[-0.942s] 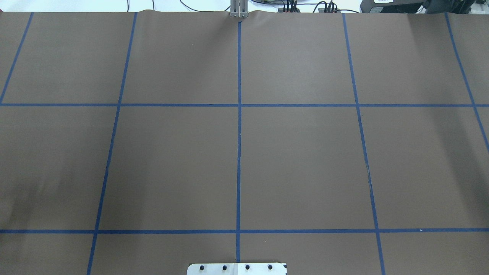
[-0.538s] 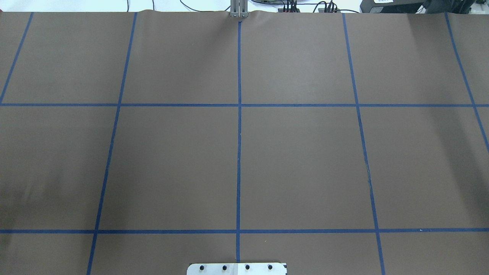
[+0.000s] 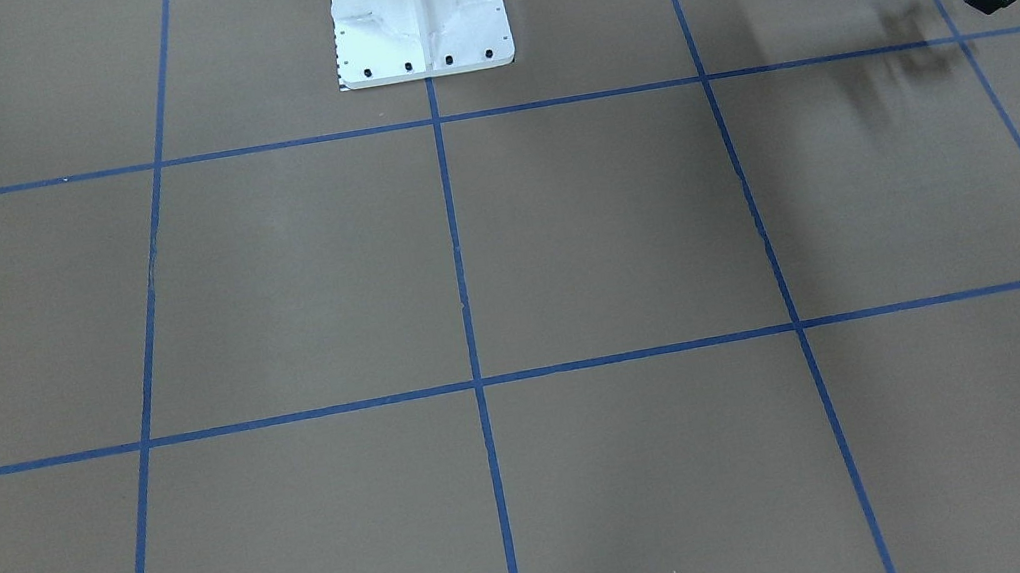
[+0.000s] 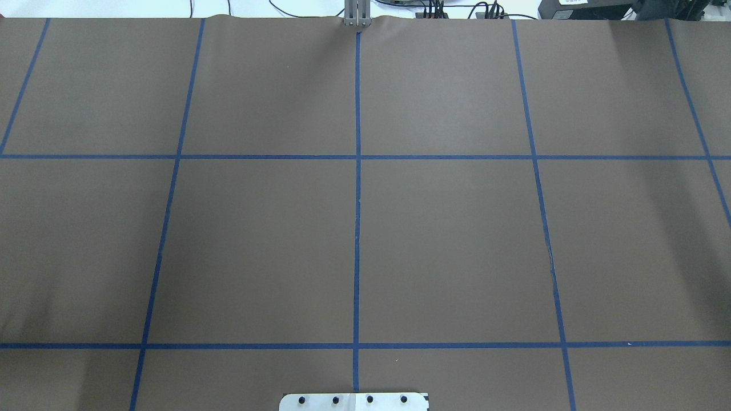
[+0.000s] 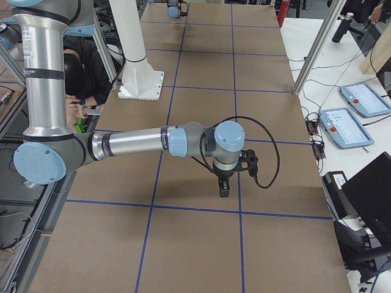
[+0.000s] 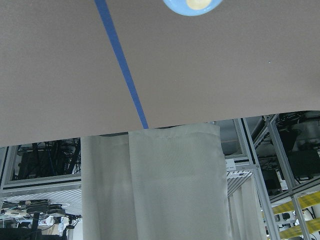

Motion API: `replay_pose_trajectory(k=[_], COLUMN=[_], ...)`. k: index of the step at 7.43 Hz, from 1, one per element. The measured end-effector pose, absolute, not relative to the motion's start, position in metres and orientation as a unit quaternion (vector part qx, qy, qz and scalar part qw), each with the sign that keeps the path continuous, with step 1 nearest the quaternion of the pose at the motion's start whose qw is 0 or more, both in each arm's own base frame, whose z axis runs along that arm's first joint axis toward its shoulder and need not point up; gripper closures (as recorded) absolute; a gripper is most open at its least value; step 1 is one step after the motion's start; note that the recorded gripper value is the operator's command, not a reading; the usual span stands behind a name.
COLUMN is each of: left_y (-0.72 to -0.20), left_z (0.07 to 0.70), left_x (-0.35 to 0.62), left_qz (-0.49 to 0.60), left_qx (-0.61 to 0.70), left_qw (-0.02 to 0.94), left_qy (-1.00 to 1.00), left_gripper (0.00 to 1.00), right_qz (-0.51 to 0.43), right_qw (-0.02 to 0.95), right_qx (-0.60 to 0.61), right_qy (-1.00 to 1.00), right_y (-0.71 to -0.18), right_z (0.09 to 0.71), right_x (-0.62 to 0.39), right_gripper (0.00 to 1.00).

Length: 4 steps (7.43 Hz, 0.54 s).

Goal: Place and press bell with both arms

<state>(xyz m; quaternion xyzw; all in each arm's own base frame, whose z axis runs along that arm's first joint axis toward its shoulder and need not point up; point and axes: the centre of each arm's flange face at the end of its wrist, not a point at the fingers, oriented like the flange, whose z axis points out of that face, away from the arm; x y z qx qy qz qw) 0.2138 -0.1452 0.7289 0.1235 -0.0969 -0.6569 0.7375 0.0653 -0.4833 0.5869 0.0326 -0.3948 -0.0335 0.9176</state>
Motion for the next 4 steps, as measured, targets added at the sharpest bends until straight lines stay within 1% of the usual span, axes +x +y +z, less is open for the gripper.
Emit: replay_pose_trajectory(k=[4], left_y=[-0.135], left_z=[0.742], left_x=[0.213], left_qz=[-0.655], left_qx=[0.132], left_qw=[0.736], left_qy=[-0.106], left_gripper=[0.00], right_qz=[-0.034], right_qw=[0.918], right_qx=[0.032], right_qy=[-0.395], right_y=[-0.483], right_z=[0.588], right_x=[0.066], right_gripper=[0.00])
